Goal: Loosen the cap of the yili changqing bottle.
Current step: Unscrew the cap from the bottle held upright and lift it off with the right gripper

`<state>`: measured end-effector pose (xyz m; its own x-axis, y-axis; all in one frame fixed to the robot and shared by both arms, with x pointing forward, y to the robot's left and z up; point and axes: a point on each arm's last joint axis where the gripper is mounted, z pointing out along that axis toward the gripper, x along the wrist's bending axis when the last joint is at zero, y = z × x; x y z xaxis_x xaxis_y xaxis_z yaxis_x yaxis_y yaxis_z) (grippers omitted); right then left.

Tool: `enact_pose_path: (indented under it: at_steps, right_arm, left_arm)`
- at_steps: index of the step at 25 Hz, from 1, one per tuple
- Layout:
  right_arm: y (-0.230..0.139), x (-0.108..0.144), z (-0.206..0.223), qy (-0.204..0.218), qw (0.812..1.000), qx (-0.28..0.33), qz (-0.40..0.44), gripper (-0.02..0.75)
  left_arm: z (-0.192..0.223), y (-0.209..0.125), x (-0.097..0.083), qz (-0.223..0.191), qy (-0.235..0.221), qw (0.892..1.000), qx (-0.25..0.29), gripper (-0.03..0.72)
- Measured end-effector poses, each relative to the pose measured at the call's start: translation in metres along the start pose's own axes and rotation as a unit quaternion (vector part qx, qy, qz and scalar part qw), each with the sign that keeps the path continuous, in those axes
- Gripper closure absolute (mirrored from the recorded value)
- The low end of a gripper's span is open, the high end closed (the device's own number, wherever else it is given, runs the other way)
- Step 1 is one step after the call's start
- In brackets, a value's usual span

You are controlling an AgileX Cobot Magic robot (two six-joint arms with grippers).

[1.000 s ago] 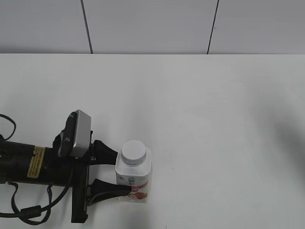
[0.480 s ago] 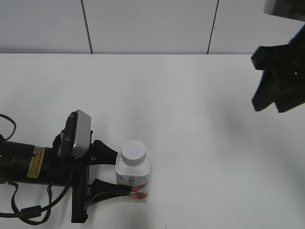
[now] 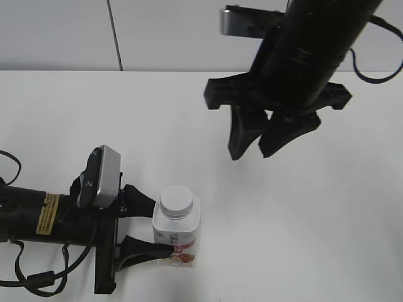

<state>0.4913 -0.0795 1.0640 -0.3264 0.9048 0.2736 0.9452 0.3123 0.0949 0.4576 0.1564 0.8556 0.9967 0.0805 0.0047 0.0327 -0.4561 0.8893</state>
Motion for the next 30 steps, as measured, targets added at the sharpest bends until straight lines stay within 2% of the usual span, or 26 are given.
enact_pose_path:
  at_steps: [7, 11, 17, 24, 30]
  right_arm:
    - [0.011, 0.045, 0.023, 0.003, 1.0, 0.014, -0.024, 0.381]
    - [0.017, 0.06, 0.035, 0.003, 1.0, 0.019, -0.02, 0.381]
    - [0.019, 0.069, 0.046, 0.009, 0.999, 0.031, -0.019, 0.378]
    - [0.018, 0.071, 0.048, 0.004, 0.999, 0.033, 0.008, 0.246]
    - [0.019, 0.07, 0.054, -0.005, 0.999, 0.036, 0.026, 0.228]
  left_arm:
    - [0.0, 0.0, 0.0, 0.0, 0.0, 1.0, 0.0, 0.274]
    - [0.0, 0.0, 0.0, 0.0, 0.0, 1.0, 0.0, 0.275]
    - [0.0, 0.0, 0.0, 0.0, 0.0, 1.0, 0.0, 0.276]
    - [0.0, 0.0, 0.0, -0.001, 0.002, 1.0, 0.0, 0.276]
    - [0.0, 0.0, 0.001, -0.005, 0.008, 1.0, -0.002, 0.276]
